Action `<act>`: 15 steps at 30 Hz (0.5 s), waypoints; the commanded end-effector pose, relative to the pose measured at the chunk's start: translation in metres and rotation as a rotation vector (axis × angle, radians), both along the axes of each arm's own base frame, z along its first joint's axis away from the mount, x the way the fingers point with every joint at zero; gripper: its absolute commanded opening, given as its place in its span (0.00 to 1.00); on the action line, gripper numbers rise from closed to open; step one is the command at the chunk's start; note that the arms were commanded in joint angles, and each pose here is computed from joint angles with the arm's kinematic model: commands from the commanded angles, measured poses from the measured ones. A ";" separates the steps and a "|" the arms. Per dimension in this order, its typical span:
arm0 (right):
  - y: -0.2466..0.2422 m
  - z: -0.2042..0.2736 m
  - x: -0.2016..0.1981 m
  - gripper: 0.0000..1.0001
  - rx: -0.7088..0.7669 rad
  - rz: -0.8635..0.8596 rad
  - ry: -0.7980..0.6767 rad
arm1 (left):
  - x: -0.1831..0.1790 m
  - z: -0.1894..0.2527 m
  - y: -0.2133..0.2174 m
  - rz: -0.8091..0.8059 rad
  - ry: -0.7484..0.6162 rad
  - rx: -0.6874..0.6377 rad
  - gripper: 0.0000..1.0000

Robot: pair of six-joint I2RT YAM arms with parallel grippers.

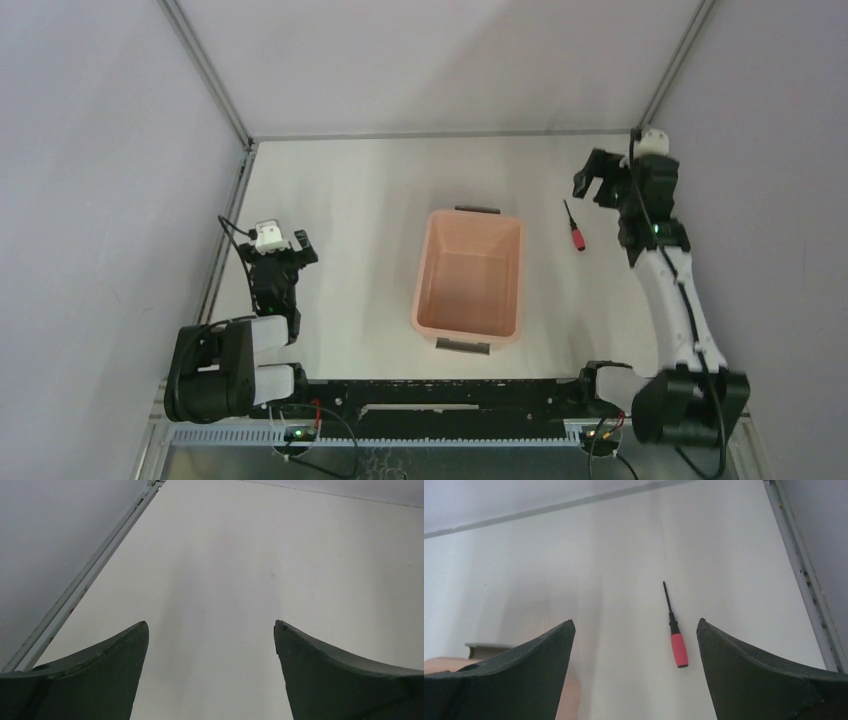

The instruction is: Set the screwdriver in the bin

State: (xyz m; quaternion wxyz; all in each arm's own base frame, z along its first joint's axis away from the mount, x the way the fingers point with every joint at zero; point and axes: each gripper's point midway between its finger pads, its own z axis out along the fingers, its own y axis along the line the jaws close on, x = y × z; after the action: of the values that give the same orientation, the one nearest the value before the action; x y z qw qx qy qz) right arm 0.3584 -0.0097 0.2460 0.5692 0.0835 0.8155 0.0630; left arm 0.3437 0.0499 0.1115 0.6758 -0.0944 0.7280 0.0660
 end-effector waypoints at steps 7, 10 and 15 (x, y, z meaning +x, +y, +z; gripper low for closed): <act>-0.019 -0.100 0.031 1.00 -0.026 -0.033 0.590 | 0.011 0.025 -0.001 -0.007 -0.068 0.024 1.00; -0.024 -0.134 0.041 0.99 -0.033 -0.030 0.694 | 0.011 0.025 -0.001 -0.006 -0.068 0.024 1.00; -0.028 -0.187 0.044 0.88 -0.018 -0.032 0.852 | 0.010 0.024 -0.001 -0.006 -0.068 0.024 1.00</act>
State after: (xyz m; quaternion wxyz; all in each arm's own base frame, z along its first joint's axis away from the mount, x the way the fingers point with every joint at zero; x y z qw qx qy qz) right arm 0.4033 -0.0309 0.0625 0.2053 0.1106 0.9723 0.0180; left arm 0.3437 0.0499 0.1115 0.6758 -0.0944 0.7280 0.0660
